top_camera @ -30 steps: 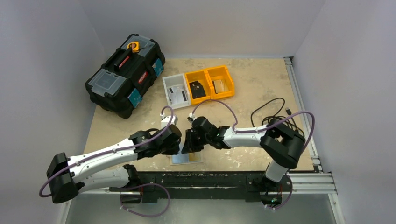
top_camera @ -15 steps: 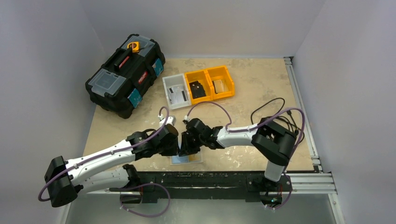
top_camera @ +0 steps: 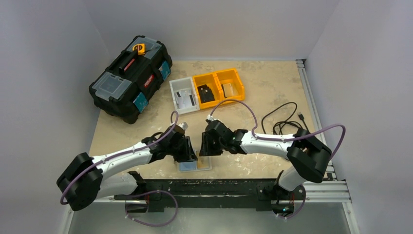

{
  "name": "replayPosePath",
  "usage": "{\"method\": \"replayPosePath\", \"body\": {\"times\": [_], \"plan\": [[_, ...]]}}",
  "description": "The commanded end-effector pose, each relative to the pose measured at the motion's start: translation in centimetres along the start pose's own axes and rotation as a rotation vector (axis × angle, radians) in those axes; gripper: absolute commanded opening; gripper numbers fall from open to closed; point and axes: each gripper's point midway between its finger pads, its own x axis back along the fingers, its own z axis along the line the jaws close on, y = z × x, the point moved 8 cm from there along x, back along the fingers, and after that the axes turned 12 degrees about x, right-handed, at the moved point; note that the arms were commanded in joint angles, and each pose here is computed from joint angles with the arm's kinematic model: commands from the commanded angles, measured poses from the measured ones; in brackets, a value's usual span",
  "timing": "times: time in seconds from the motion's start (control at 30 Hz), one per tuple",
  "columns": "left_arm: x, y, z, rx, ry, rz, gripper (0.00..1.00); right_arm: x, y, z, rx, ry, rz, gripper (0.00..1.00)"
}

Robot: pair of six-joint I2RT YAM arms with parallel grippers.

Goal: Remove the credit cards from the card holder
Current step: Remove the credit card from the card holder.

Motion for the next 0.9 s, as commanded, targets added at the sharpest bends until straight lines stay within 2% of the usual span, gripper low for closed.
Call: {"method": "replayPosePath", "body": {"times": [0.0, 0.23, 0.47, 0.87], "plan": [[-1.2, 0.3, -1.1, 0.043, -0.145, 0.074, 0.27, 0.2, -0.5, -1.1, 0.043, -0.075, -0.007, 0.32], [-2.4, 0.5, 0.3, 0.069, -0.082, 0.074, 0.23, -0.1, 0.0, -1.9, 0.07, -0.16, -0.022, 0.28], [-2.6, 0.7, 1.5, 0.051, 0.01, 0.044, 0.23, -0.7, -0.4, -2.1, 0.077, -0.173, -0.002, 0.24], [-4.2, 0.5, 2.6, 0.06, 0.041, 0.055, 0.21, -1.3, -1.1, -1.6, 0.093, -0.131, 0.035, 0.14]]}}
